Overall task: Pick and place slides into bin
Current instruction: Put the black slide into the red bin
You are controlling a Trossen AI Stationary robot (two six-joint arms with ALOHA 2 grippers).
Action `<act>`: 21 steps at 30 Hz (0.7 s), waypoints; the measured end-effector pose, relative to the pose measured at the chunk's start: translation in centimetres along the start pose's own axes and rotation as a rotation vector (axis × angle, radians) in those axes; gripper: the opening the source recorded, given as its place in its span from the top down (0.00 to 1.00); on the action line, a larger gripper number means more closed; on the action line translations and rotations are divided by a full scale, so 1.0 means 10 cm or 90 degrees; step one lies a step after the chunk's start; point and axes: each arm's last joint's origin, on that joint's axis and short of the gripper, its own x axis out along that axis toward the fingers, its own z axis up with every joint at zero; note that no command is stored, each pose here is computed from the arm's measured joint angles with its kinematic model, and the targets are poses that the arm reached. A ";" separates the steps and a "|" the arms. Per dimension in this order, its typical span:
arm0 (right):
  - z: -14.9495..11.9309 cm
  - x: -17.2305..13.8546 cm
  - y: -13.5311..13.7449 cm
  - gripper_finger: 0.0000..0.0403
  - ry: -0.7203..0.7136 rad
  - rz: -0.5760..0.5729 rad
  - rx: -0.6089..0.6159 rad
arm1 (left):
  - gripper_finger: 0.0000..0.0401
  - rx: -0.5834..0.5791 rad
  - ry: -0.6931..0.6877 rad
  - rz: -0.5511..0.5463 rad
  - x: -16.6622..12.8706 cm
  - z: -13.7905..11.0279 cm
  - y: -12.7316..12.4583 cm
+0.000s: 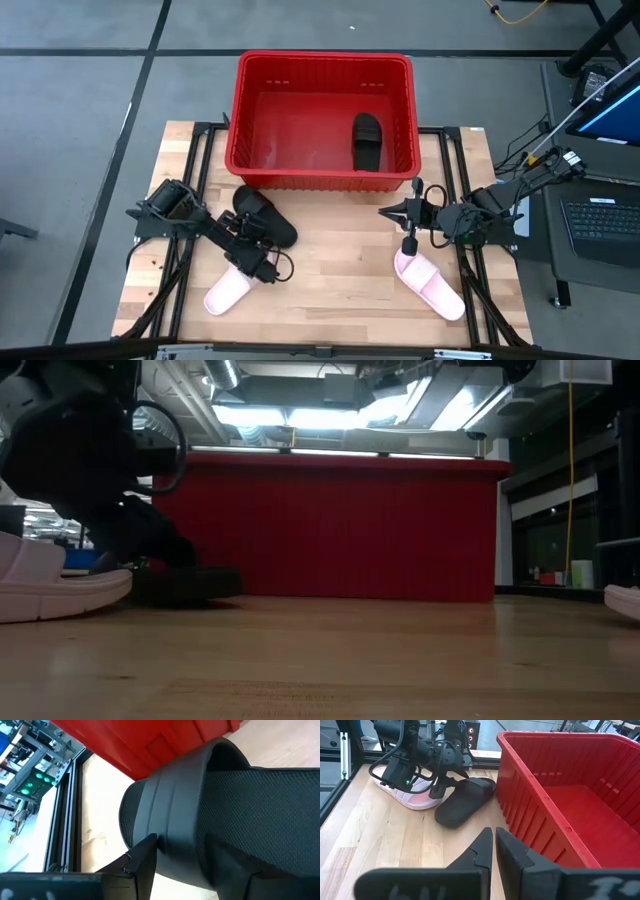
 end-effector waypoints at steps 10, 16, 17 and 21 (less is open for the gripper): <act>0.00 0.00 0.00 0.94 0.000 0.000 0.000 | 0.89 -0.002 0.015 0.004 0.00 0.00 0.00; 0.00 0.00 0.00 0.94 0.000 0.000 -0.001 | 0.97 -0.009 0.025 0.005 -0.02 -0.03 0.01; 0.00 0.00 0.00 0.94 0.000 0.000 -0.001 | 0.97 -0.007 0.024 0.004 -0.03 -0.04 0.01; 0.00 0.00 0.00 0.94 0.001 0.000 -0.003 | 0.98 0.003 0.021 -0.011 -0.15 -0.05 0.01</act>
